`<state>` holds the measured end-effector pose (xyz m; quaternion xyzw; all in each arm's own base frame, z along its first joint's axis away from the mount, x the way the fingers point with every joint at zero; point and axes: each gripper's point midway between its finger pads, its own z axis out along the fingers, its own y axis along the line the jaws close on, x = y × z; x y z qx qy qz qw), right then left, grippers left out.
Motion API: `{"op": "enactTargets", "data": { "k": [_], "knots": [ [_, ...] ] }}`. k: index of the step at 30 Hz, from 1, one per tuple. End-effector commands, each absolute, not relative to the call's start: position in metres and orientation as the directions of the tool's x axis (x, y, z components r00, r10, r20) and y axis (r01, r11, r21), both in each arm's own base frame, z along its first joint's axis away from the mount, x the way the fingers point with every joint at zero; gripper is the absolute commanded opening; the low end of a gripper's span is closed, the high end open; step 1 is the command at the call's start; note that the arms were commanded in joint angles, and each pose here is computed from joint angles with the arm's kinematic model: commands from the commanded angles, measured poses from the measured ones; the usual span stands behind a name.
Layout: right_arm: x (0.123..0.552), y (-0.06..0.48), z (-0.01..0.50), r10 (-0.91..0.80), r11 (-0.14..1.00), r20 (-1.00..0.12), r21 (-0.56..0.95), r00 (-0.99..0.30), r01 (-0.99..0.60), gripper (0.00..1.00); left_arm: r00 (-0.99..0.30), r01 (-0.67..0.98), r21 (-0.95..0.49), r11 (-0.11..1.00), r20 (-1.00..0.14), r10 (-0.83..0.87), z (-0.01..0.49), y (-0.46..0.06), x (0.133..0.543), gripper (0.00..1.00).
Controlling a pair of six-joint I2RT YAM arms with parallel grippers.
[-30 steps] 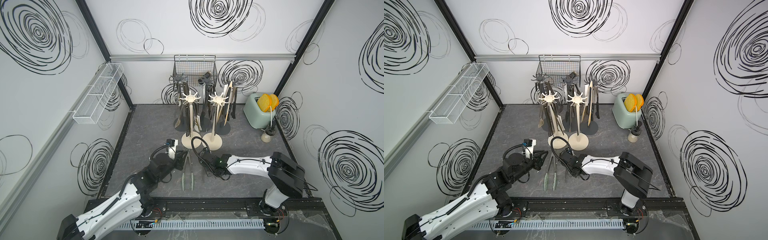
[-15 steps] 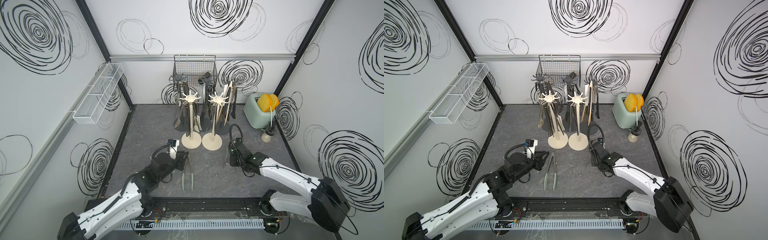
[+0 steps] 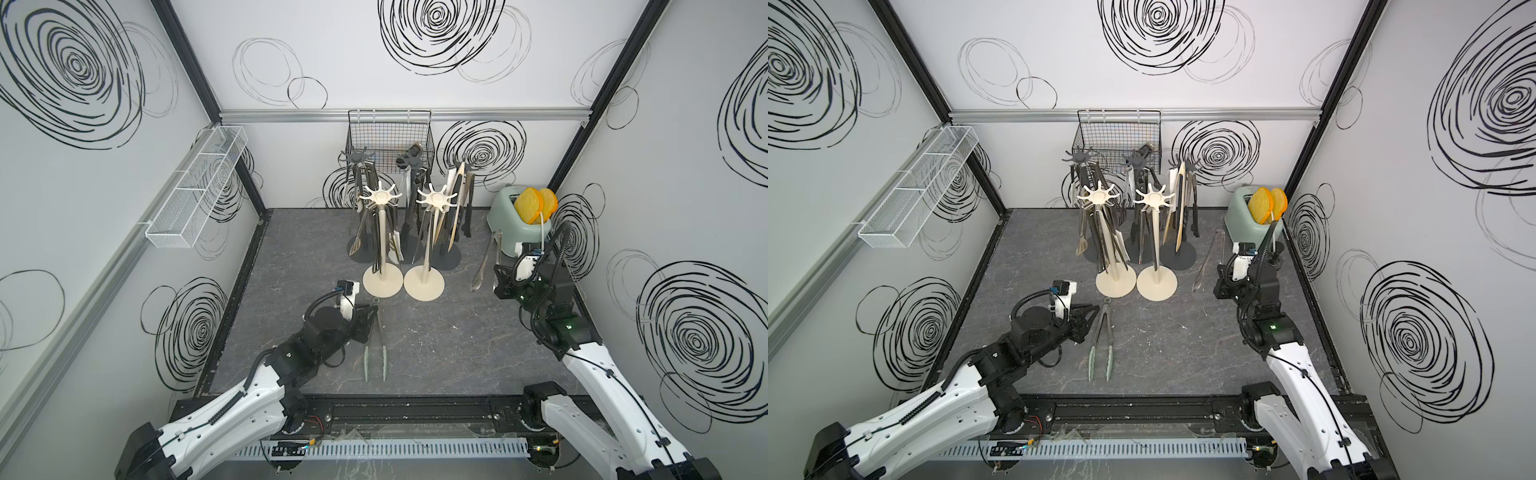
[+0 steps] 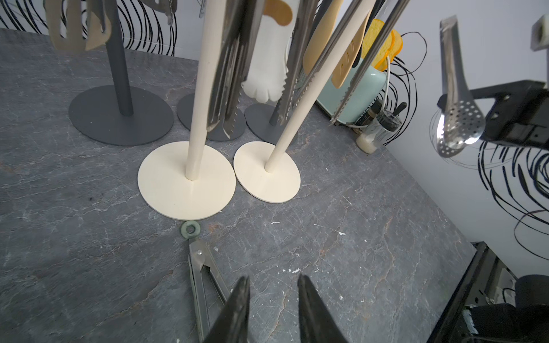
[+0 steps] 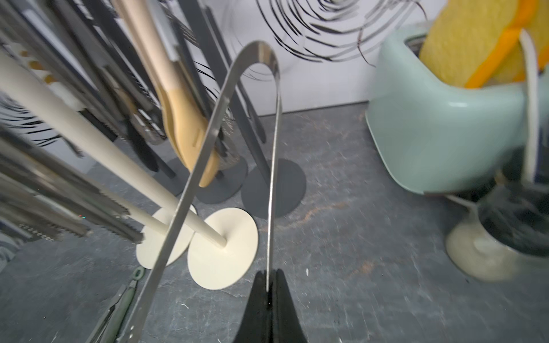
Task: Hang food tongs on kitchen utensil racks
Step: Pick up the food tongs from the center of the board, then hang the food tongs on the rack.
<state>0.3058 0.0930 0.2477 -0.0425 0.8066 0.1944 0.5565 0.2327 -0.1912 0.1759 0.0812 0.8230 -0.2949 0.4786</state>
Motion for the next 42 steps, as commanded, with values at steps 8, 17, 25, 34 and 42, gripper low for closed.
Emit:
{"op": "enactTargets", "data": {
  "k": [8,17,25,34,42],
  "knots": [
    [0.279,0.153,0.370,0.060,0.695,-0.996,-0.010,0.072,-0.719,0.00,-0.498,0.476,-0.453,0.753,-0.845,-0.193,0.188,-0.205,0.235,0.33],
    [0.298,0.165,0.390,0.004,0.655,-0.985,-0.128,0.173,-0.744,0.00,-0.500,0.506,-0.465,0.727,-0.845,-0.192,0.188,-0.212,0.233,0.33],
    [0.322,0.169,0.397,-0.011,0.652,-0.980,-0.156,0.196,-0.742,0.00,-0.498,0.526,-0.471,0.708,-0.846,-0.193,0.189,-0.215,0.231,0.33],
    [0.342,0.175,0.390,-0.013,0.634,-0.985,-0.140,0.170,-0.760,0.00,-0.498,0.529,-0.465,0.710,-0.848,-0.185,0.188,-0.216,0.231,0.33],
    [0.349,0.183,0.375,-0.015,0.611,-0.992,-0.109,0.126,-0.784,0.00,-0.501,0.531,-0.469,0.706,-0.846,-0.185,0.188,-0.218,0.232,0.33]
  ]
}}
